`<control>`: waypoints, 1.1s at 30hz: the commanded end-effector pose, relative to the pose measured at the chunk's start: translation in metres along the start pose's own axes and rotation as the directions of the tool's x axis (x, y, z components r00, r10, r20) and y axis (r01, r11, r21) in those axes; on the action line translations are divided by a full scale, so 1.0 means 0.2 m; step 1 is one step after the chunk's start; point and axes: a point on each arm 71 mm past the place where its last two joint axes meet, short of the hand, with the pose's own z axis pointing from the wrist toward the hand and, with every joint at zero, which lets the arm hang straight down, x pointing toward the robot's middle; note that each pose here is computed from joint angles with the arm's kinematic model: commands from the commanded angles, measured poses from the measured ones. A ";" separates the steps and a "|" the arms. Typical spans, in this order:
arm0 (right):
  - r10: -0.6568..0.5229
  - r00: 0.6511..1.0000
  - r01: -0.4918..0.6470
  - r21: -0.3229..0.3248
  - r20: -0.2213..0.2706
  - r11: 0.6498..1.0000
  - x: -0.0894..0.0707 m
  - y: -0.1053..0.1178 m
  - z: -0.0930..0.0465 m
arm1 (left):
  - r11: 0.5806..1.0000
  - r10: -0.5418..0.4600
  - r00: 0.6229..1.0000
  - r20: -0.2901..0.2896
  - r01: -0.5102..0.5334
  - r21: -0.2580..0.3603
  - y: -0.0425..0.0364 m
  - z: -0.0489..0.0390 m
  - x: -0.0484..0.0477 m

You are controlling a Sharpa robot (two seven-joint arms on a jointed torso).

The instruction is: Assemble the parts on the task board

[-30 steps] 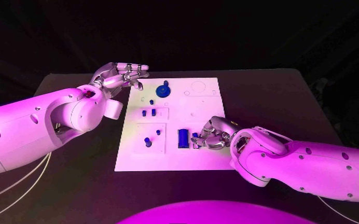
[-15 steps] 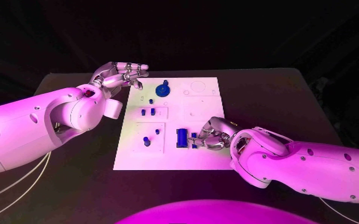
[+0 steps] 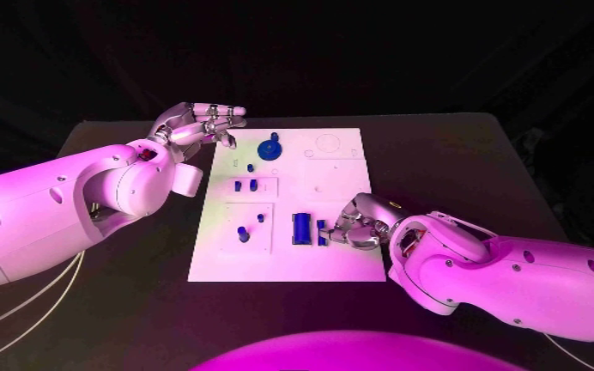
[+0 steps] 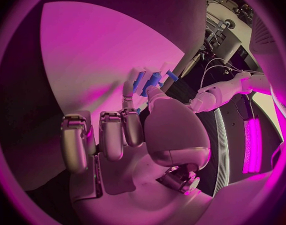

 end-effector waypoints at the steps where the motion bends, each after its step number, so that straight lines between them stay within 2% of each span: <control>1: -0.032 0.999 0.032 -0.031 -0.006 0.999 0.00 0.01 0.00 | 1.000 -0.008 1.000 -0.017 0.008 0.005 -0.004 0.001 0.009; 5: -0.047 0.999 0.047 -0.040 -0.003 0.998 0.00 0.01 0.00 | 1.000 -0.008 1.000 -0.018 0.008 0.006 -0.004 0.003 0.010; 8: -0.036 0.999 0.037 -0.044 0.017 0.998 -0.01 0.00 0.00 | 1.000 -0.009 1.000 -0.018 0.009 0.007 -0.003 0.005 0.012; 11: 0.023 0.999 -0.021 -0.067 0.027 0.998 -0.03 -0.02 0.00 | 1.000 -0.008 1.000 -0.017 0.008 0.009 -0.003 0.007 0.011; 14: 0.137 0.990 -0.135 -0.120 0.014 0.984 -0.08 -0.03 0.02 | 1.000 -0.012 1.000 -0.013 0.012 0.012 -0.002 0.011 0.010; 16: 0.249 0.969 -0.248 -0.154 -0.012 0.956 -0.14 -0.05 0.04 | 1.000 -0.018 1.000 -0.009 0.019 0.013 0.002 0.015 0.007; 18: 0.373 0.927 -0.374 -0.175 -0.043 0.910 -0.22 -0.08 0.08 | 0.999 -0.034 0.999 0.001 0.034 0.014 0.010 0.023 0.002; 21: 0.493 0.869 -0.493 -0.186 -0.048 0.850 -0.32 -0.12 0.15 | 0.998 -0.060 0.998 0.017 0.059 0.014 0.032 0.033 -0.005; 25: 0.613 0.790 -0.604 -0.205 -0.023 0.770 -0.46 -0.17 0.26 | 0.993 -0.114 0.992 0.047 0.113 0.019 0.065 0.058 -0.019; 28: 0.663 0.748 -0.644 -0.233 0.005 0.728 -0.55 -0.20 0.33 | 0.988 -0.154 0.985 0.078 0.152 0.028 0.085 0.077 -0.037; 33: 0.710 0.702 -0.674 -0.270 0.058 0.688 -0.65 -0.24 0.44 | 0.982 -0.186 0.975 0.124 0.182 0.047 0.108 0.124 -0.058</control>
